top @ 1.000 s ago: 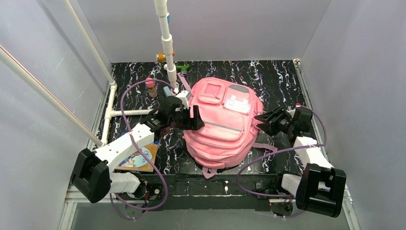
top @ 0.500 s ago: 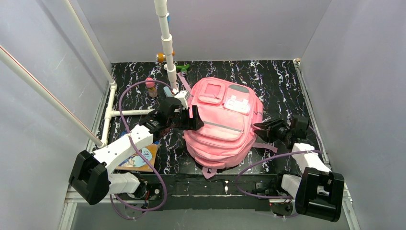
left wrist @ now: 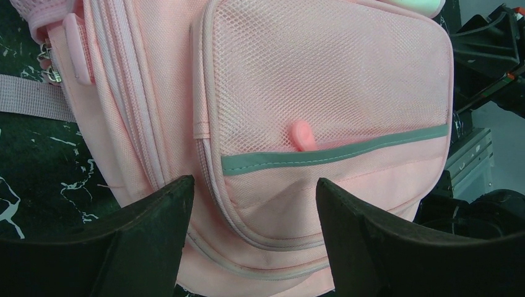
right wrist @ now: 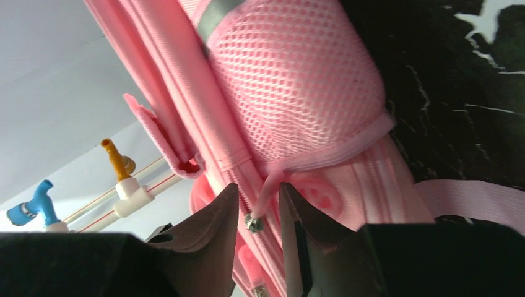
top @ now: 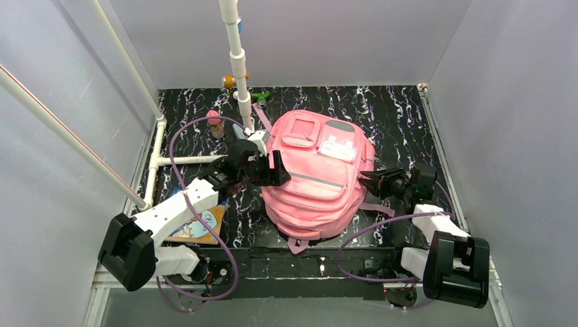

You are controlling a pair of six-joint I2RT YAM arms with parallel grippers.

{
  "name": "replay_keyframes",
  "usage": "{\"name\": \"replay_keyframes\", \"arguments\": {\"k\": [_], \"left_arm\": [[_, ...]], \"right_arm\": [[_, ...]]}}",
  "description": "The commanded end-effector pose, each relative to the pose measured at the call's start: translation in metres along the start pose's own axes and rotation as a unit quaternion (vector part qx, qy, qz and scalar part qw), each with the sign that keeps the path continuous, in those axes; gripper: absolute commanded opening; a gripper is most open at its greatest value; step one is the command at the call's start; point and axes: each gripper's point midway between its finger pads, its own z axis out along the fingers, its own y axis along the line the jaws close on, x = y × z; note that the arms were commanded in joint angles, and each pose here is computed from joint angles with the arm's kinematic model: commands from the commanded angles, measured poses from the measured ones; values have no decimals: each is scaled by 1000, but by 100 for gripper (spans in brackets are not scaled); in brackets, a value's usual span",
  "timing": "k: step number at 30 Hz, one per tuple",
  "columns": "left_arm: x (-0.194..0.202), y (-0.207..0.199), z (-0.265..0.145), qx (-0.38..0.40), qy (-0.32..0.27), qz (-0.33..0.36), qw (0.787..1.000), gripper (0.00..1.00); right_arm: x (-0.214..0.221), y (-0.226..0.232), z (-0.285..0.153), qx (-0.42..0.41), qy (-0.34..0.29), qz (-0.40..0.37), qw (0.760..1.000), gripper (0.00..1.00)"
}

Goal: Pack the student bag
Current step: Zip the student bag at the center of the board.

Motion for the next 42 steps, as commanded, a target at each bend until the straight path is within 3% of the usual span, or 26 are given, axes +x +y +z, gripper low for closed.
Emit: {"name": "replay_keyframes", "arguments": {"k": [1, 14, 18, 23, 27, 37, 42], "left_arm": [[7, 0, -3, 5, 7, -6, 1000, 70], [8, 4, -9, -6, 5, 5, 1000, 70], [6, 8, -13, -17, 2, 8, 1000, 71], [11, 5, -8, -8, 15, 4, 1000, 71], [17, 3, -3, 3, 23, -14, 1000, 72], [36, -4, 32, 33, 51, -100, 993, 70], [24, -10, 41, 42, 31, -105, 993, 69]], "right_arm": [[2, 20, 2, -41, 5, 5, 999, 38], [9, -8, 8, -15, 13, 13, 1000, 40], [10, -4, 6, -25, 15, 1, 1000, 24], [7, 7, 1, -37, -6, -23, 999, 20], [5, 12, -2, -62, -22, -24, 998, 1], [19, 39, -24, -69, -24, -185, 980, 1], [32, 54, -41, -100, -28, -298, 949, 1]]}}
